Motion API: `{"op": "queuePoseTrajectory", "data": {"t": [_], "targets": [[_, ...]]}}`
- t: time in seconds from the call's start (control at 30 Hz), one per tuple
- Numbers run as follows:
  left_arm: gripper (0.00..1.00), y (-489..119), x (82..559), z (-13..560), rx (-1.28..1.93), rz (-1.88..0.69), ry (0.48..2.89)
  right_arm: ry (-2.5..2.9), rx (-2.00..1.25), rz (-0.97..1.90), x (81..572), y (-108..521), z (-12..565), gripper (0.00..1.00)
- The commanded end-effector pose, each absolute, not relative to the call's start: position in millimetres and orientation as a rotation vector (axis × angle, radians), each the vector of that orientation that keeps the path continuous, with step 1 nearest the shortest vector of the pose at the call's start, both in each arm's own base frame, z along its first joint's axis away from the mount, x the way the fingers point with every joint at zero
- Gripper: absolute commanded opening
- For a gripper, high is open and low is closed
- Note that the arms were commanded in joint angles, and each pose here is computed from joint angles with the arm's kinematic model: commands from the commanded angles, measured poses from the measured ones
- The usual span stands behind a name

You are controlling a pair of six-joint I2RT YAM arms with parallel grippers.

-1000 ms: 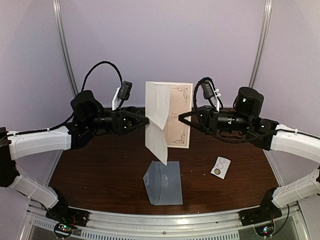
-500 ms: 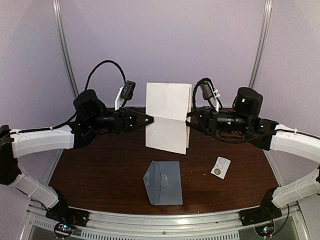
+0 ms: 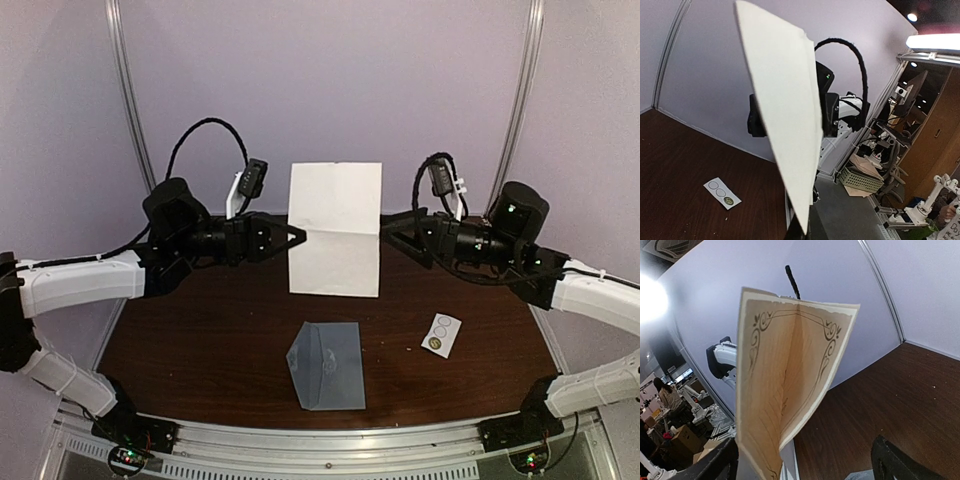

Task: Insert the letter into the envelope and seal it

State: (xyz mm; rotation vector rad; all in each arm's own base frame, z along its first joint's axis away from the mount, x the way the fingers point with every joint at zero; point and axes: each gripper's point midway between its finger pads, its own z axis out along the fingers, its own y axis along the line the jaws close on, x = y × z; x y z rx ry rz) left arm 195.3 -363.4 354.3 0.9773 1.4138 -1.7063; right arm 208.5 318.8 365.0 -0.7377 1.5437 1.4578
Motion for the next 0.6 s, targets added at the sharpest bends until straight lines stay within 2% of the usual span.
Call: {"op": "queuePoseTrajectory", "data": {"t": [0.0,0.3,0.57], "targets": [[0.0,-358.8,189.4,367.0,0.992,-1.679,1.346,1.352,-0.782,1.558,181.6,307.7,396.6,0.99],[0.0,-359.5,189.7,366.3,0.994,-1.682,1.348,1.435,-0.763,1.494,194.8,317.9,384.3,1.0],[0.0,-360.4,193.9,365.7,0.981,-1.659,1.363,1.499,-0.804,1.447,195.9,339.7,373.3,0.76]]}}
